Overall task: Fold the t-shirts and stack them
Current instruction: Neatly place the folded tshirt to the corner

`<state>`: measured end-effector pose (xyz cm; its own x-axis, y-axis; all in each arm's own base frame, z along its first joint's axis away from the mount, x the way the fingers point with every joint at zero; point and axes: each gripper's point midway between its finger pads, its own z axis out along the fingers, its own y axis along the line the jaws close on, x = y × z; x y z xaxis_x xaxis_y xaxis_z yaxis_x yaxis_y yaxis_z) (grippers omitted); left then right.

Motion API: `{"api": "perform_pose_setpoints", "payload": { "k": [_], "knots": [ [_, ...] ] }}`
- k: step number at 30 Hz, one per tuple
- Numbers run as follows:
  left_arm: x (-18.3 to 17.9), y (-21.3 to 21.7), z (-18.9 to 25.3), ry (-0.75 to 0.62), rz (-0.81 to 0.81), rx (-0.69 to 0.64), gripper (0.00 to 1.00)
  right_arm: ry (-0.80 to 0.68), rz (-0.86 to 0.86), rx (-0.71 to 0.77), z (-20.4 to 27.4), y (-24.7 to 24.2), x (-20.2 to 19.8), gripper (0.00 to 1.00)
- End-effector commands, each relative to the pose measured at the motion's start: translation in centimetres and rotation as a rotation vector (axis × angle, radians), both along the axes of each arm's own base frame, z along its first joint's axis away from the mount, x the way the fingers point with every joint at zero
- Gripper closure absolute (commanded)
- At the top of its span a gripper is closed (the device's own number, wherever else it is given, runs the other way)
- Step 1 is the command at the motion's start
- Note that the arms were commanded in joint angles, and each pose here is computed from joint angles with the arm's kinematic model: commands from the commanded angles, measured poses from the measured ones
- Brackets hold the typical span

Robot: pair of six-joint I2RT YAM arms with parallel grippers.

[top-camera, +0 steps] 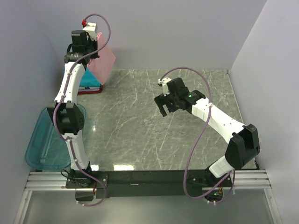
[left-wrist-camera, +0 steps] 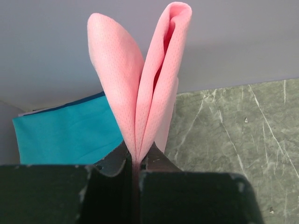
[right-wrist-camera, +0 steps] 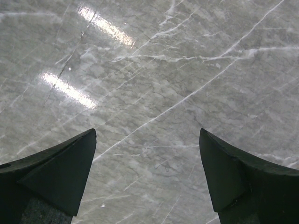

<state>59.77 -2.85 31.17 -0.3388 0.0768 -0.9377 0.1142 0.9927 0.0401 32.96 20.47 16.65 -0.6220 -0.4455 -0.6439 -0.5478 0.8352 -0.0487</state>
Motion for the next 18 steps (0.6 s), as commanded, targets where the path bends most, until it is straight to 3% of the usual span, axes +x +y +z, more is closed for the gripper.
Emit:
{"api": "perform_pose_setpoints", "payload": {
  "k": [1,9,18],
  "knots": [
    [-1.1,0.5,6.7,-0.148,0.012,0.005,1.0,-0.057,-0.018,0.032,2.5,-0.1,0.4,0.03],
    [-0.4,2.3,4.1,-0.111,0.046,0.022,1.0,-0.055,-0.022,0.024,2.4,-0.3,0.4,0.03],
    [0.7,7.2,1.8,-0.067,0.085,0.031,1.0,-0.04,-0.018,0.022,2.0,-0.2,0.4,0.03]
  ]
}}
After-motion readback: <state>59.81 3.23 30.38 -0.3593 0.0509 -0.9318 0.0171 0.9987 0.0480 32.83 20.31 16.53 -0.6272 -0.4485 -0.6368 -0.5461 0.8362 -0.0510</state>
